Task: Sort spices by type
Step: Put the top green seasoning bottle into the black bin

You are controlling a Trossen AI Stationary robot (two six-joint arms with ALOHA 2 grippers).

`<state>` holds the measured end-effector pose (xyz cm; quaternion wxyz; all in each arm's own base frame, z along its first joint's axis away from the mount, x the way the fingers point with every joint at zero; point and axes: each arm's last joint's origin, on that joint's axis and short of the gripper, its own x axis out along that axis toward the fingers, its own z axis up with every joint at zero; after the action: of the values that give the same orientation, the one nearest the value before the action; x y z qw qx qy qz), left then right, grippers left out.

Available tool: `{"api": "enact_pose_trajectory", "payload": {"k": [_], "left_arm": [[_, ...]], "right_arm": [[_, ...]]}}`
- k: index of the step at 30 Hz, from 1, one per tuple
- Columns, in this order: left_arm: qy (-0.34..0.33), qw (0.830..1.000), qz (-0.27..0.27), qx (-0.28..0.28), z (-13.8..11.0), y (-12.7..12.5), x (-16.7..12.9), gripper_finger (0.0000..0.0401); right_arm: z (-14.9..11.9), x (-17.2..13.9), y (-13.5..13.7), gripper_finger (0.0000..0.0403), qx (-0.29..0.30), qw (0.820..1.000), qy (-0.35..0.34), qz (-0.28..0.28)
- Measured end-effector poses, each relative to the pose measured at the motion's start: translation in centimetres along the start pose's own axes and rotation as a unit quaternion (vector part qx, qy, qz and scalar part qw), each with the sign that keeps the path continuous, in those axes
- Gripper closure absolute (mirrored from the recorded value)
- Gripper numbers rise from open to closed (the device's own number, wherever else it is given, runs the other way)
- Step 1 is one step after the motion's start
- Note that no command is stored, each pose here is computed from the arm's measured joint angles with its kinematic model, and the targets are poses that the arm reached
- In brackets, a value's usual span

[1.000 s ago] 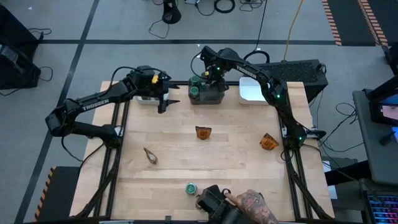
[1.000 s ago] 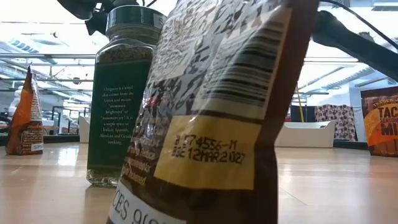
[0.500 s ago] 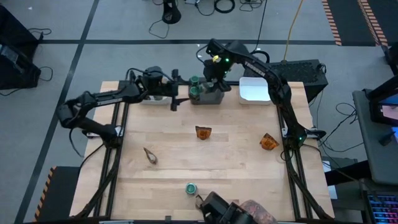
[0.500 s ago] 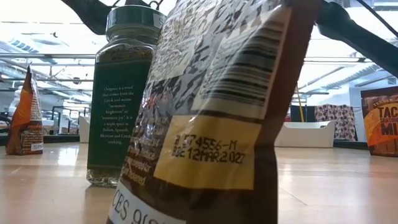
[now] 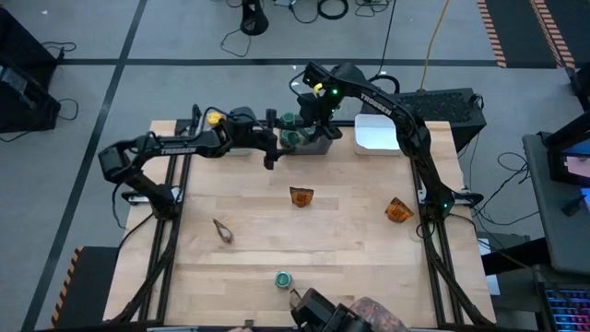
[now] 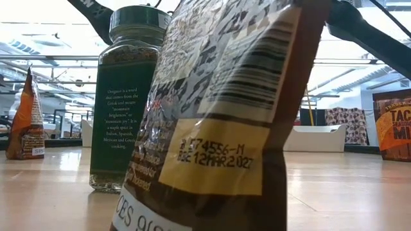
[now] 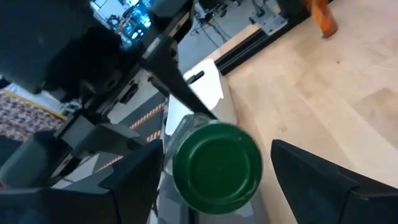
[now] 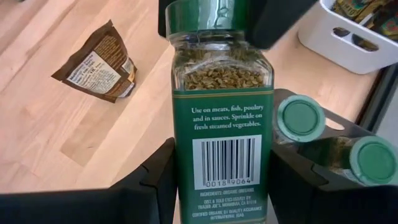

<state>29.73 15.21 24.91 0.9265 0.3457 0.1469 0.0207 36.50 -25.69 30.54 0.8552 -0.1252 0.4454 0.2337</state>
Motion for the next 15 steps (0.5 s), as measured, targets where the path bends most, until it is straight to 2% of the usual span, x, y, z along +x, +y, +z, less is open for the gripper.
{"api": "enact_pose_trajectory", "payload": {"k": [15], "left_arm": [[0.004, 1.0, 0.002, 0.021, -0.2, -0.07, 0.22, 0.01]], "right_arm": [[0.2, 0.05, -0.17, 0.0232, -0.008, 1.0, -0.014, -0.005]]}}
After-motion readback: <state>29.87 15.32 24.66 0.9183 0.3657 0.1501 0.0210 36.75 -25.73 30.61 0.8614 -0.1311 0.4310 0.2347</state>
